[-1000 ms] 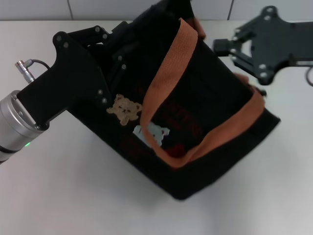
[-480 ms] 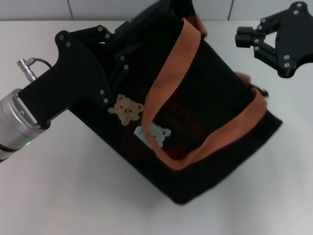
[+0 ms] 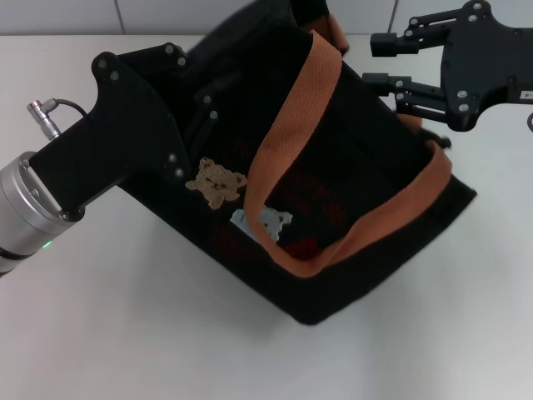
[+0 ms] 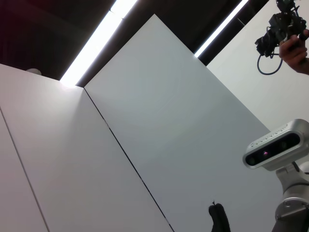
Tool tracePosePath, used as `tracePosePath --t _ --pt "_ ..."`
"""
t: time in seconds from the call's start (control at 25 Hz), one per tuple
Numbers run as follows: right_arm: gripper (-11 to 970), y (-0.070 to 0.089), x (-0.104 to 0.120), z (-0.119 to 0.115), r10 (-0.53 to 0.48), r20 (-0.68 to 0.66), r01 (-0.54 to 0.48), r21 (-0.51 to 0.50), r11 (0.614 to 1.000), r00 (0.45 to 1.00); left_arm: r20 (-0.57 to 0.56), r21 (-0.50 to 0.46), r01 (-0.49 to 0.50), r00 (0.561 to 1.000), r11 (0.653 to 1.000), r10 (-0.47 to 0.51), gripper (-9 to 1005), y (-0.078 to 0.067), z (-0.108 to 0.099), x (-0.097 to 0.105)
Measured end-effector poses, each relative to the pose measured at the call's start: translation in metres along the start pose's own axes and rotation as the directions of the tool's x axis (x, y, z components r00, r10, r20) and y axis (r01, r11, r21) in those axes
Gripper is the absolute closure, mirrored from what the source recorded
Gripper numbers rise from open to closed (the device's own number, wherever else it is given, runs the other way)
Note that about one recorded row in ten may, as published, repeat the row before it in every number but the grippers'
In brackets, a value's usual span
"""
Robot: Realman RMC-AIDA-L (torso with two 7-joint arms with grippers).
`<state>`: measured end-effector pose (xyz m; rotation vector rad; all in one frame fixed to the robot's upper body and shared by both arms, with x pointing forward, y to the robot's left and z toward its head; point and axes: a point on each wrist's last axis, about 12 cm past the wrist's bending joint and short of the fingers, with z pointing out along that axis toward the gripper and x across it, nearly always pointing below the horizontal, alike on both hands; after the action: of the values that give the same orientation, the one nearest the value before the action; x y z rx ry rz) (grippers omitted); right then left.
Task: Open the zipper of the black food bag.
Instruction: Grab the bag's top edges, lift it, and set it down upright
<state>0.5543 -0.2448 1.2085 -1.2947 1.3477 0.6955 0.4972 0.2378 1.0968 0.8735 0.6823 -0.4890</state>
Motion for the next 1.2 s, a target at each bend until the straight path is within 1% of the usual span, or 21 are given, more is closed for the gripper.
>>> tracePosePath --t 0.36,0.56,1.2 --pt "556 -0.004 0.001 0.017 0.010 -0.010 -0.010 -0.038 0.999 1.000 0.001 0.003 -0.001 1.000 1.000 0.001 840 0.000 0.000 0.000" --pt "558 -0.002 0.002 0.027 0.010 -0.023 -0.012 -0.066 0.998 1.000 0.005 0.005 -0.001 1.000 1.000 0.001 840 0.000 0.001 0.000" --pt "558 0.006 -0.005 0.021 0.010 -0.026 -0.013 -0.115 0.993 1.000 0.014 0.008 0.006 1.000 1.000 -0.006 839 0.000 0.003 0.000"
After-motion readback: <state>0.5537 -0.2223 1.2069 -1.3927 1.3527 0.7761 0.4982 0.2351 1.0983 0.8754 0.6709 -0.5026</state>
